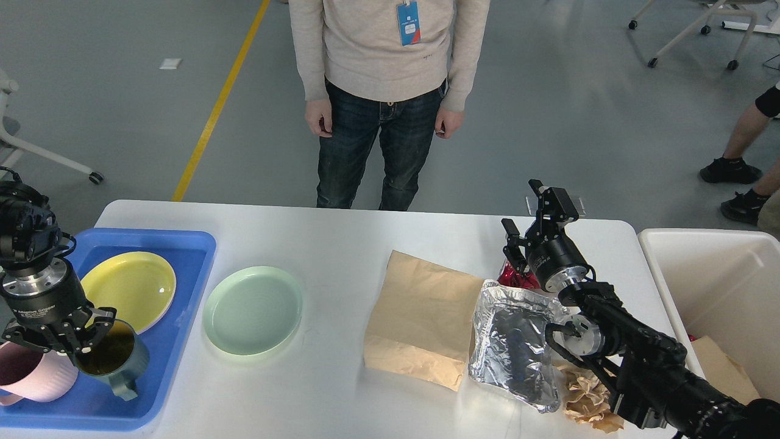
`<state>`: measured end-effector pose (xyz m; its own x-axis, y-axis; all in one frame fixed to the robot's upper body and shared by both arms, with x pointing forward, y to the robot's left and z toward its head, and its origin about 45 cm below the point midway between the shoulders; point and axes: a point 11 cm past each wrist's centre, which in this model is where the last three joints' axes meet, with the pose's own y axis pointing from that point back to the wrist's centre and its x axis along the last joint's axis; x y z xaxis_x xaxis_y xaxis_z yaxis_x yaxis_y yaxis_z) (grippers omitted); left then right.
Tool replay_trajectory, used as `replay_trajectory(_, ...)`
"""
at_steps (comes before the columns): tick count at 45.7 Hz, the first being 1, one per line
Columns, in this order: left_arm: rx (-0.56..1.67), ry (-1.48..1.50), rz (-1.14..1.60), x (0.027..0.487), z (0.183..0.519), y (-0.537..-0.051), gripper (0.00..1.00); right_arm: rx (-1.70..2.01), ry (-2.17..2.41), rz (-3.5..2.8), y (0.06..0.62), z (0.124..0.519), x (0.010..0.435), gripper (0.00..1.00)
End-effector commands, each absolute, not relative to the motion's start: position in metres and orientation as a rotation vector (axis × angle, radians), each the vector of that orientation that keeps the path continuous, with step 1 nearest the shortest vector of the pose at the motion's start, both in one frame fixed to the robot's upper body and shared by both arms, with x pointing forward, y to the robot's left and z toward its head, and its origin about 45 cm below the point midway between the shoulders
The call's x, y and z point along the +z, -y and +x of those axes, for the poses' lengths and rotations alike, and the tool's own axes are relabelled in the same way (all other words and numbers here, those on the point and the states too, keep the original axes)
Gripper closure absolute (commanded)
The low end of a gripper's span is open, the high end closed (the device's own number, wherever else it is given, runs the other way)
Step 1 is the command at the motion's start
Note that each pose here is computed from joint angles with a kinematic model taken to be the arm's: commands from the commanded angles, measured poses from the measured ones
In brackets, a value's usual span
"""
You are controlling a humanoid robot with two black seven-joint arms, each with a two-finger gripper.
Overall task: Tidy desktop
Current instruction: 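Lift the mug and place it in the blue tray, release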
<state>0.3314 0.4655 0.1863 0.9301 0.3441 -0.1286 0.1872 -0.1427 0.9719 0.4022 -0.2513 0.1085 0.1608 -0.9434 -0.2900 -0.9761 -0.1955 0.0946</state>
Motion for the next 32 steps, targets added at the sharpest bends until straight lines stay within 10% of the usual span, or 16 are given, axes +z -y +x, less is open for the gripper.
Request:
replay_trajectory(1,0.142,-0.399,1.738,0.1757,0.3299,-0.4710,1.00,0.434,-1.915,-2.305,0.2513,0.4022,0.1085,0.00)
replay_trajectory(32,0.131,-0.402,1.738,0.1685,0.3277,-0.4695,1.00,0.435,-1.916,-2.303,0.2514,0.4022,0.1085,0.00)
